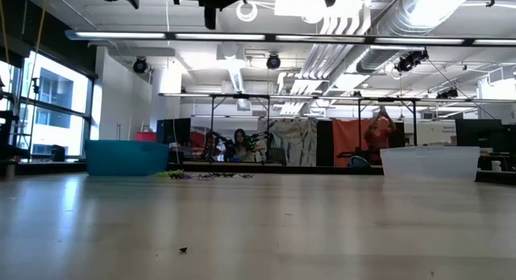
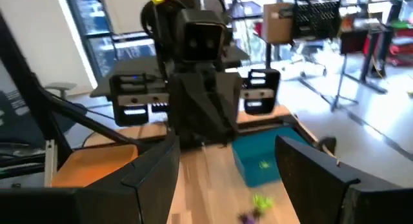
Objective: Sort Halloween decoration
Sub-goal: Put the black spider toy into the orange bin
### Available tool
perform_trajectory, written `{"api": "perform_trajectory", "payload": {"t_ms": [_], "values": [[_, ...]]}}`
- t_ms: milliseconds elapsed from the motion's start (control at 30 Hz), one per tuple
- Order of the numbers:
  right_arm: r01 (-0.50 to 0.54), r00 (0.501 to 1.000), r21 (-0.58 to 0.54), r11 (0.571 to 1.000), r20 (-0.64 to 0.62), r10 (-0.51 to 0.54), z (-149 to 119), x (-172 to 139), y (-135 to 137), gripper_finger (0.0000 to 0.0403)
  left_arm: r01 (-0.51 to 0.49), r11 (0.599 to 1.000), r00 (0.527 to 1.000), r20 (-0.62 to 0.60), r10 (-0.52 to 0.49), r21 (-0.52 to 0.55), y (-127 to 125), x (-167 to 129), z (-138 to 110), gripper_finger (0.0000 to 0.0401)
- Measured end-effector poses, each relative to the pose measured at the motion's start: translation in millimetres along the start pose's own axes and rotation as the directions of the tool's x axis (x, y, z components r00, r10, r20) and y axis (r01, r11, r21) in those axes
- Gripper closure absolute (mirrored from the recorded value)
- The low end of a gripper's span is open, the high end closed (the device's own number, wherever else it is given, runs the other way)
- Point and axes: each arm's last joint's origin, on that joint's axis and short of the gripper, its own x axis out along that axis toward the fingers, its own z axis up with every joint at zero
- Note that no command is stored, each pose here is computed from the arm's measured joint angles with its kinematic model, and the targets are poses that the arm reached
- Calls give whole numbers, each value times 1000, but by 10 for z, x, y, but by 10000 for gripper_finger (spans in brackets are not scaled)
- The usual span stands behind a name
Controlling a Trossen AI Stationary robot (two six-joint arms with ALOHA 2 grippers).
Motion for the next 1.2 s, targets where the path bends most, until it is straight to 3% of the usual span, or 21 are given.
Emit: {"api": "perform_trajectory", "payload": {"t_ms": [200,367,533,700,867,1200], "values": [[-26,1000,-8,1000,-12,26,-109,199,-7,171,-28,1000,1000,10,28,10,-9,16,0,401],[-24,999,-16,1000,-32,23,-171,268,-14,247,-24,1000,999,35,24,1,-23,32,88,401],[57,998,-28,998,-16,-58,-161,269,-37,337,-8,1000,1000,27,7,25,-29,35,96,401],[67,998,18,998,-1,-67,-146,268,-41,383,1,1000,1000,24,-1,20,-30,35,94,401],[1,1000,54,999,-6,0,-149,270,-19,370,-7,1000,1000,12,6,21,-12,35,85,401],[-4,1000,-1,1000,-7,4,-150,271,-19,278,46,999,999,1,-46,18,-21,35,81,401]]}}
